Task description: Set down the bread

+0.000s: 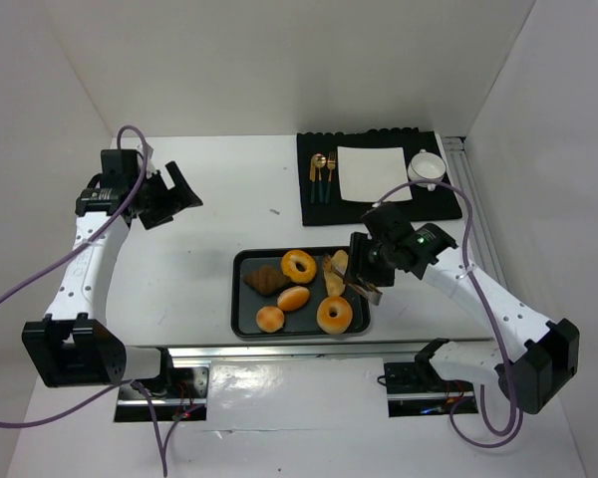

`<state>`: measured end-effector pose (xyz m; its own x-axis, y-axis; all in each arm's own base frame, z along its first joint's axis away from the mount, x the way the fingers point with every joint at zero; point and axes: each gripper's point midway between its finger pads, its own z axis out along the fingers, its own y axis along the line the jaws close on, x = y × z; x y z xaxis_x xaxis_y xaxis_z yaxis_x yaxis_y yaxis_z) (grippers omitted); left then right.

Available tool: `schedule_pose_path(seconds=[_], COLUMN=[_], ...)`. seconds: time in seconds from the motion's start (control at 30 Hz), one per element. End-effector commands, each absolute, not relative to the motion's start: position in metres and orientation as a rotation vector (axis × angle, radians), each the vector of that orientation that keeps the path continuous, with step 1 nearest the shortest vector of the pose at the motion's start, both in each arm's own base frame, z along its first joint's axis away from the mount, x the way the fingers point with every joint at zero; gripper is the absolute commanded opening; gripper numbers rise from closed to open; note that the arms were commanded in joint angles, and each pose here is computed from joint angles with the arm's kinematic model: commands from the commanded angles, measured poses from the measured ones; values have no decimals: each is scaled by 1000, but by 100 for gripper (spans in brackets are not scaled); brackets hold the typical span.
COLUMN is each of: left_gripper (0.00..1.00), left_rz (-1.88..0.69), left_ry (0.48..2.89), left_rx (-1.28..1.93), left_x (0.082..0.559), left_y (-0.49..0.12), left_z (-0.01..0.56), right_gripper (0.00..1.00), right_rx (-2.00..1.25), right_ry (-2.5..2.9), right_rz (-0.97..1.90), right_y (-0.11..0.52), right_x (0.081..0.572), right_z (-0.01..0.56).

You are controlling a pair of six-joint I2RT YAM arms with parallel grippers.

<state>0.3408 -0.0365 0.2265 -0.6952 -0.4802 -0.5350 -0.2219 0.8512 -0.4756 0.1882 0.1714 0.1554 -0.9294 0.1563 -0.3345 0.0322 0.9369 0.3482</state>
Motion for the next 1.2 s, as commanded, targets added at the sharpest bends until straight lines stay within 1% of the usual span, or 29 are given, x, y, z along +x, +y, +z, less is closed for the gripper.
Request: schedule_pose_path(seconds=[0.0, 0.07, 0.23, 0.5, 0.67, 0.83, 0.97, 1.0, 1.03, 1.07, 1.17], left_gripper=[99, 99, 99, 99, 99, 99, 99, 99, 99, 99, 99], left_rz=[-514, -503, -502, -516, -505, -505, -505, -505, -505, -505, -505], left_ry=[2327, 2334, 2352, 2351, 2359, 2359, 2351, 2351, 2351, 2359, 2359], left_rx=[-491, -500, -507, -501, -509, -509, -505, -505, -505, -509, -509], left_x=[345, 346, 348, 351, 350, 350, 351, 351, 351, 352, 352], left_y=[-37, -36, -35, -37, -36, -36, -36, -36, -36, -35, -35], left_z=[228, 224, 218, 217, 214, 214, 217, 217, 217, 214, 214], right_gripper=[62, 62, 62, 62, 63, 62, 49, 43, 40, 38, 38], right_rx=[132, 142, 144, 78, 53, 19, 17, 19, 23, 31, 27], right_ry=[2753, 2753, 2742, 2801, 2795, 2773, 2749, 2719, 2715, 2692, 2648], right_rz=[475, 431, 425, 420, 460, 502, 462, 468, 455, 438, 422], right_y=[172, 166, 162, 162, 174, 185, 182, 184, 181, 179, 177], right_x=[190, 190, 187, 179, 189, 199, 207, 213, 212, 217, 224], right_z=[152, 154, 163, 149, 140, 141, 149, 158, 164, 168, 188])
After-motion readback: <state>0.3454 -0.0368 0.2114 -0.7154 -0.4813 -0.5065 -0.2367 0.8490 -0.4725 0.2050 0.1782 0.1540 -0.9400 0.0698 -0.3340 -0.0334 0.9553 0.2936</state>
